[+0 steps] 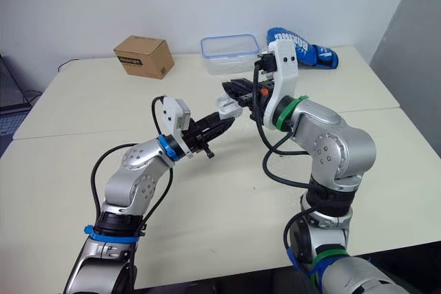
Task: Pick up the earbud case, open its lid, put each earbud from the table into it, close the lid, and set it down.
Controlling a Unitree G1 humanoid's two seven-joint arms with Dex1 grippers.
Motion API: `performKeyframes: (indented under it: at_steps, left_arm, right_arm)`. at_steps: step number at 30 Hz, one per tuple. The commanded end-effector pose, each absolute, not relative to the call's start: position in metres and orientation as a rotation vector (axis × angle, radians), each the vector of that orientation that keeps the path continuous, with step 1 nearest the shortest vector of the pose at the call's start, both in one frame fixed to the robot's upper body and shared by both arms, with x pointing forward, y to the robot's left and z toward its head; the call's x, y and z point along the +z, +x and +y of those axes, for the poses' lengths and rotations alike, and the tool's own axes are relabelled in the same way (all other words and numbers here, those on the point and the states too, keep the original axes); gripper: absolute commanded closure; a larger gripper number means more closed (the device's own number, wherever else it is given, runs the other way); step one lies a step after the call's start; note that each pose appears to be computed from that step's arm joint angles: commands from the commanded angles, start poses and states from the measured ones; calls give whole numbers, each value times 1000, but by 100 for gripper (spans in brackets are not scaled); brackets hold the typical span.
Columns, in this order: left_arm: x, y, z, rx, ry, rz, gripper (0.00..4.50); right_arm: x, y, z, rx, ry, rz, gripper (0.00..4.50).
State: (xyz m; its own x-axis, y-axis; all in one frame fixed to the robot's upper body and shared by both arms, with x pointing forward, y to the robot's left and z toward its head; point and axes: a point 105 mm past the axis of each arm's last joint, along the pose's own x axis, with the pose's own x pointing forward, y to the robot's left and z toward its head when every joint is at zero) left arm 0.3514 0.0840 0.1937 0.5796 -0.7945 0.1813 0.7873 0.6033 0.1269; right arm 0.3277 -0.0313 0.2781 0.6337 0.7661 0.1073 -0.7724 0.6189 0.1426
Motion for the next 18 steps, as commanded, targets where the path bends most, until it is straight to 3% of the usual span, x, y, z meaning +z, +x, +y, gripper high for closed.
performKeyframes:
  at_steps: [1,18]
  left_arm:
    - [210,349,80,-941,28,-279,379]
    - [217,346,76,-962,0,-271,379]
  right_arm:
    - [283,324,-24,901,159,-97,412]
    - [261,336,-17,859,124,-118,412]
